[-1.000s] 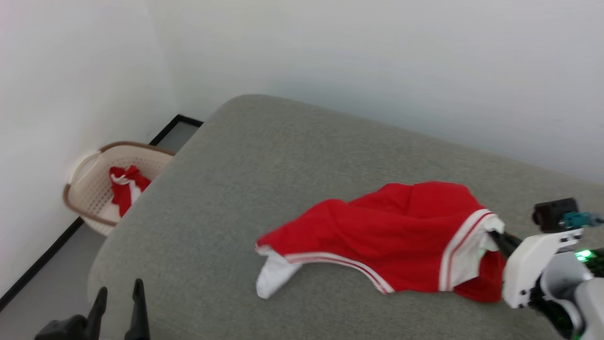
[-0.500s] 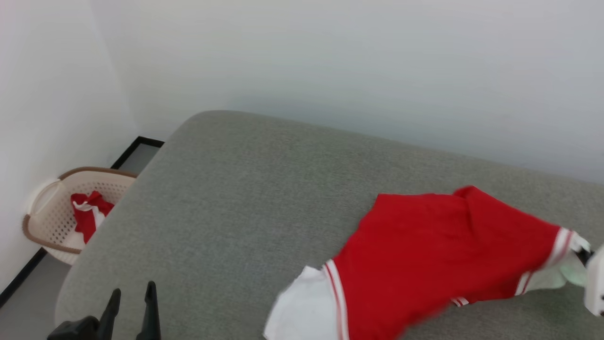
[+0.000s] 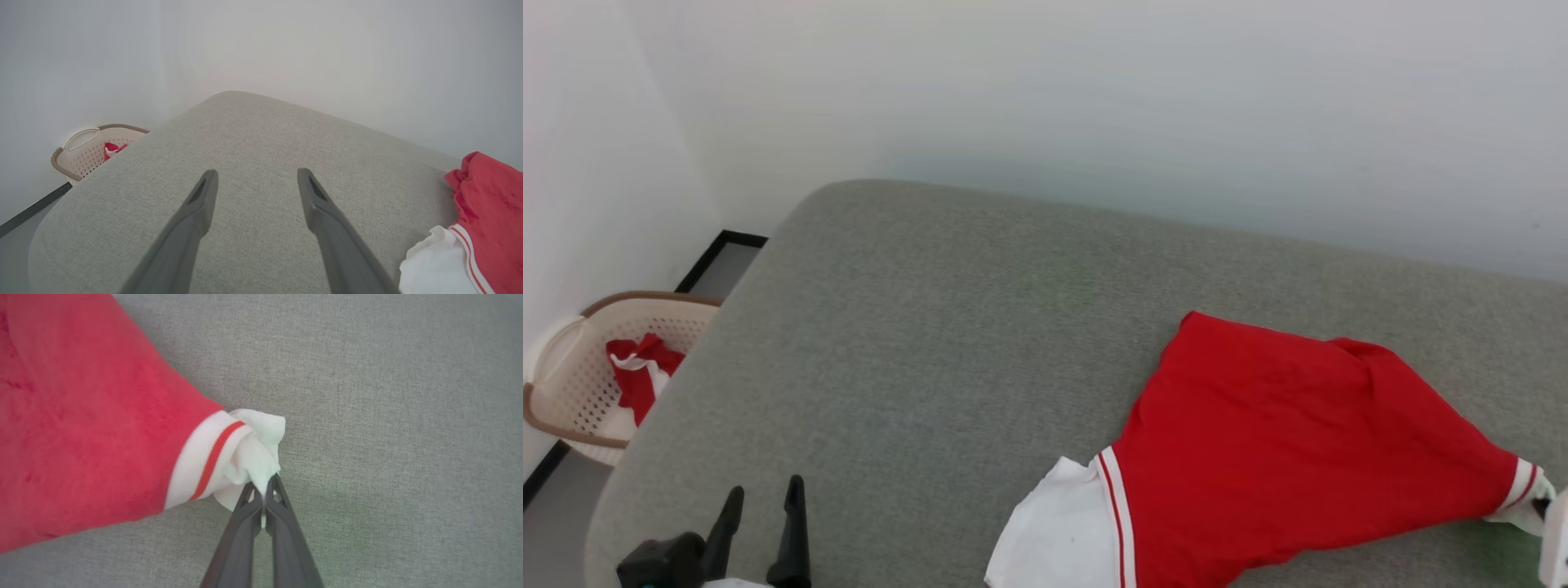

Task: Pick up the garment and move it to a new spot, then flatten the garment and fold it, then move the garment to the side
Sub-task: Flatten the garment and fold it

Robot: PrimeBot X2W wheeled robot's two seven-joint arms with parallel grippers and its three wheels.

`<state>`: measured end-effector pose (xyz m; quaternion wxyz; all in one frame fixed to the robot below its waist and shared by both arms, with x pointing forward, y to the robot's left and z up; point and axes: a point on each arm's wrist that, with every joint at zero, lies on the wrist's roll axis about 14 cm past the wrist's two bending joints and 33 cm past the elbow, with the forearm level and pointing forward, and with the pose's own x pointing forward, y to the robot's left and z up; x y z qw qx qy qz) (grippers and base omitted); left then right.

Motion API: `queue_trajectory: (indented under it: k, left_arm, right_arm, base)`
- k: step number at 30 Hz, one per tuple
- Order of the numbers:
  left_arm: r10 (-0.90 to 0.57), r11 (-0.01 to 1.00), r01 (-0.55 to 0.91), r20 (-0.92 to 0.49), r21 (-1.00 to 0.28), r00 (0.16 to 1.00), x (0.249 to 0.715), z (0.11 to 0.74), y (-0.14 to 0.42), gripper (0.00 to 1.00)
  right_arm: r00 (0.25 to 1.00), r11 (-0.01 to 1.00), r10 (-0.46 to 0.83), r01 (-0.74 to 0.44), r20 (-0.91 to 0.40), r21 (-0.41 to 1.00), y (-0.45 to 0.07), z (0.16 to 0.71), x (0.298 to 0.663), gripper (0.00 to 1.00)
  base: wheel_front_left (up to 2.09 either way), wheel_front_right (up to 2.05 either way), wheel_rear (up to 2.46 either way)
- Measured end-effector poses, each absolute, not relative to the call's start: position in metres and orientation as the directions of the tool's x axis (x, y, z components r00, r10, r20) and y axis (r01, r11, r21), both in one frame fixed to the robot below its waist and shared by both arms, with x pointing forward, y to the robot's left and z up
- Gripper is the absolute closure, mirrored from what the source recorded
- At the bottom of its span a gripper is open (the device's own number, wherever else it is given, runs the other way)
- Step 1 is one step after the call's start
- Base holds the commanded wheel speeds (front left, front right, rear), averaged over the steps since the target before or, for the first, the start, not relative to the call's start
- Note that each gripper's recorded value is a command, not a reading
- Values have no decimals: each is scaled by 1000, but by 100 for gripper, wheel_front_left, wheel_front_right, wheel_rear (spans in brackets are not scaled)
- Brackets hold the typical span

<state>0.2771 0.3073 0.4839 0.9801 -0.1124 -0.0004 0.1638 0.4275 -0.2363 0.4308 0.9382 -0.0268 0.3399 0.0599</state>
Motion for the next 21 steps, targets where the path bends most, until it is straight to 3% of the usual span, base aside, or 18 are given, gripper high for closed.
queue_trajectory:
  k: [1, 13, 21]
  left_arm:
    - [313, 925, -314, -39, -215, 949, 279, 483, 306, 0]
    - [189, 963, -196, -57, -187, 980, 311, 489, 289, 0]
    - [59, 982, -70, -68, -175, 996, 335, 500, 263, 0]
  right_arm:
    - [763, 992, 96, -130, -639, -6, -235, 430, 428, 0]
    - [823, 988, 125, -153, -554, -4, -232, 457, 438, 0]
    - [896, 993, 116, -119, -428, 20, -245, 485, 433, 0]
  base:
    - [0, 0, 0]
    - [0, 0, 0]
    - [0, 0, 0]
